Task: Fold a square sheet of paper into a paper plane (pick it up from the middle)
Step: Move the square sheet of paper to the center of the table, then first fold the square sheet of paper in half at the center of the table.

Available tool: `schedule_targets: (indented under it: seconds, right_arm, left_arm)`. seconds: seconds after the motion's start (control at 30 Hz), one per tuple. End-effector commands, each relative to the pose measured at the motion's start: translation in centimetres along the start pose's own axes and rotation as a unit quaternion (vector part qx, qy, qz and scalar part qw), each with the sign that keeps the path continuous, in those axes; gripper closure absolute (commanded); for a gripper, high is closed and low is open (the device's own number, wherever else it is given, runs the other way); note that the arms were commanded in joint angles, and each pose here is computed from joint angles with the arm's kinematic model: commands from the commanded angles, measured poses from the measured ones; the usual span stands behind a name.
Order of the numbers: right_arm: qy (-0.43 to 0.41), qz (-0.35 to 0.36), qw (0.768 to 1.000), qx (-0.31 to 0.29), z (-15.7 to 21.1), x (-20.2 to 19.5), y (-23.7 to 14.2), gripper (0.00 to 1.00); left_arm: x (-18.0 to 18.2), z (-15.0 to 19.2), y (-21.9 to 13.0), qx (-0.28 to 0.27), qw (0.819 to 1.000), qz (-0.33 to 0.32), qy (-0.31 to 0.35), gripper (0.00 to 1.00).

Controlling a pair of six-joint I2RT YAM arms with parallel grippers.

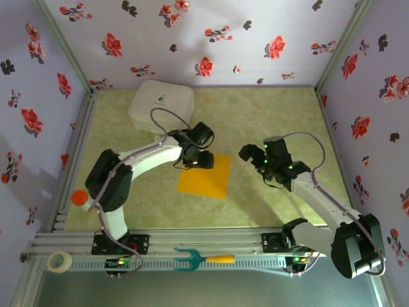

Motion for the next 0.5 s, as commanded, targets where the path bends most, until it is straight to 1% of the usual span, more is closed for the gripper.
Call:
schedule_targets:
  seconds: [0.0, 0.1, 0.17, 0.23, 0.27, 0.3, 0.33, 0.4, 0.47]
  right_arm:
    - [-0.007, 0.022, 1.000, -0.001, 0.2, -1.2, -0.1, 0.01]
    - [-0.008, 0.023, 1.000, -0.002, 0.1, -1.3, -0.1, 0.01]
    - [-0.009, 0.019, 1.000, -0.003, 0.1, -1.2, 0.0, 0.01]
    - [-0.009, 0.014, 1.000, -0.002, 0.2, -1.2, 0.1, 0.01]
    - [-0.008, 0.013, 1.000, -0.001, 0.3, -1.2, 0.2, 0.01]
    - [-0.008, 0.012, 1.000, 0.000, 0.3, -1.2, 0.2, 0.01]
    - [-0.007, 0.010, 1.000, 0.000, 0.3, -1.2, 0.2, 0.01]
    - [-0.005, 0.012, 1.000, 0.002, 0.5, -1.3, 0.3, 0.01]
    - [-0.002, 0.013, 1.000, 0.003, 0.6, -1.5, 0.3, 0.01]
  left_arm:
    - [0.3, 0.9, 0.6, 0.032, 0.997, -0.063, 0.026, 0.42]
    - [0.0, 1.2, 1.6, 0.051, 0.994, -0.086, 0.031, 0.41]
    - [-0.1, 1.4, 2.3, 0.061, 0.994, -0.089, 0.031, 0.38]
    - [-0.1, 1.5, 2.8, 0.064, 0.993, -0.094, 0.031, 0.38]
    - [-0.1, 1.4, 3.0, 0.064, 0.993, -0.097, 0.031, 0.36]
    - [0.1, 1.3, 3.2, 0.063, 0.992, -0.101, 0.031, 0.31]
    - [0.1, 1.4, 3.4, 0.064, 0.992, -0.102, 0.031, 0.29]
    - [-0.2, 1.2, 3.7, 0.065, 0.992, -0.101, 0.034, 0.30]
    - [0.3, 1.4, 3.7, 0.071, 0.990, -0.114, 0.034, 0.26]
Point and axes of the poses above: each hand's point on the last joint's axis, 136 mm out from that joint toward the fingers, its own y axis out along the fingers, its own x axis along the line the jaws close on, z = x × y, the point moved 3 cm from there along -y, back along the fingers, and after that the axes turned 8 degrees about -y, right-handed, at the moved point
